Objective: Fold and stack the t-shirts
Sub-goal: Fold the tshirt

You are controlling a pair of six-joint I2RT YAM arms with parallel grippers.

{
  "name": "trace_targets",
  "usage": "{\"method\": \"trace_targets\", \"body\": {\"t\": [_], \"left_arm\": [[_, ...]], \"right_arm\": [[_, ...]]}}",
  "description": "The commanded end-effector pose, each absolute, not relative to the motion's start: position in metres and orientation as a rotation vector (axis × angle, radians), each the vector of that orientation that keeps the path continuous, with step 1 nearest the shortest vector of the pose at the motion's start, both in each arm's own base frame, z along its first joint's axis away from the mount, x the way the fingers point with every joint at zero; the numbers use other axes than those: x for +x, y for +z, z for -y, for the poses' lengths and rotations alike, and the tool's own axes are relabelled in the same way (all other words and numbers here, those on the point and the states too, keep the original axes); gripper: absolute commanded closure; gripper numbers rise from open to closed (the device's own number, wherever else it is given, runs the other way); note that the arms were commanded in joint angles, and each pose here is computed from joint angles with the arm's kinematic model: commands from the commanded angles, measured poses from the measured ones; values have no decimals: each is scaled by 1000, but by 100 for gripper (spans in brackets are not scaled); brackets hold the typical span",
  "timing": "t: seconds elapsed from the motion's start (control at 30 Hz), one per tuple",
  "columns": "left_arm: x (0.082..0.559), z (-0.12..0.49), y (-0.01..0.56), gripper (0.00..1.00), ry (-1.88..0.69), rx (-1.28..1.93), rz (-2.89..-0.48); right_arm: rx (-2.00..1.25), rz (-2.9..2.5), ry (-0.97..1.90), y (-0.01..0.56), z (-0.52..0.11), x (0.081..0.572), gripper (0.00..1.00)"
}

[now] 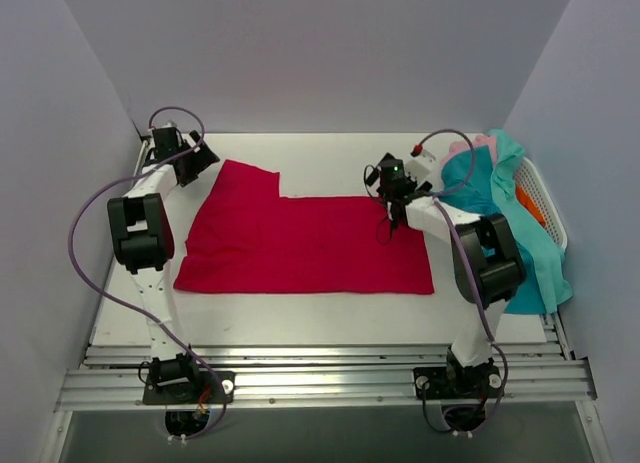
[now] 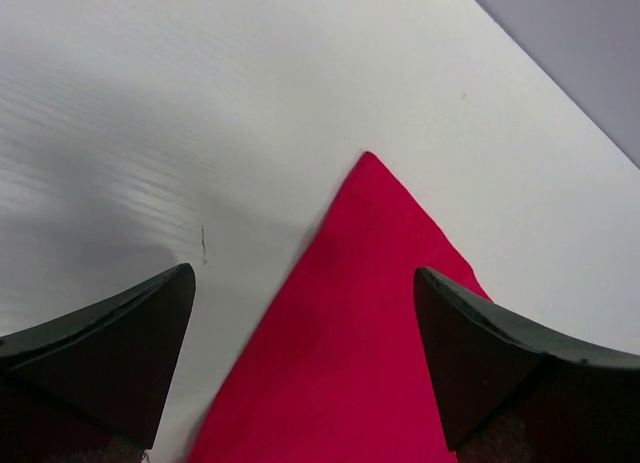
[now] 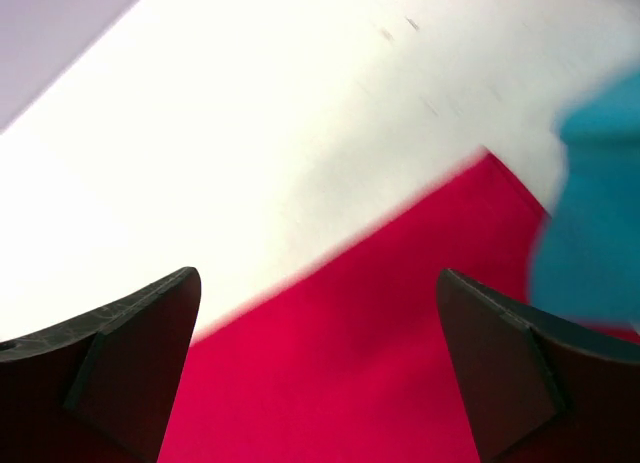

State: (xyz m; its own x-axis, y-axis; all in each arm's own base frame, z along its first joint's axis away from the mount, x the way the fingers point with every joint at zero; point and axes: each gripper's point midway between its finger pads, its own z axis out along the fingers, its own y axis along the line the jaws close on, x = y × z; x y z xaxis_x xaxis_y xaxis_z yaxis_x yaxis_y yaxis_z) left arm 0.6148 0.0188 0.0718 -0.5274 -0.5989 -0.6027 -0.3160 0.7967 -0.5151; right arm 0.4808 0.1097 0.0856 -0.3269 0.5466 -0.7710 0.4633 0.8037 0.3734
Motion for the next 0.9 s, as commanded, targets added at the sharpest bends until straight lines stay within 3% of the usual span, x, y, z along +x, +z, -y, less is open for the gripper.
{"method": "trace_targets", "body": {"t": [0.0, 0.2, 0.47, 0.87], "left_arm": [[628, -23, 72, 0, -520, -644, -2138], [629, -30, 59, 1, -585, -640, -2139], [631, -31, 55, 0, -626, -659, -2122], [628, -32, 48, 1, -620, -685, -2119]], "right_arm": [[715, -1923, 86, 104, -104, 528, 0], [784, -1942, 10, 80, -68, 559, 0], [885, -1987, -32, 39, -27, 537, 0], [892, -2055, 38, 10, -53, 512, 4]]}}
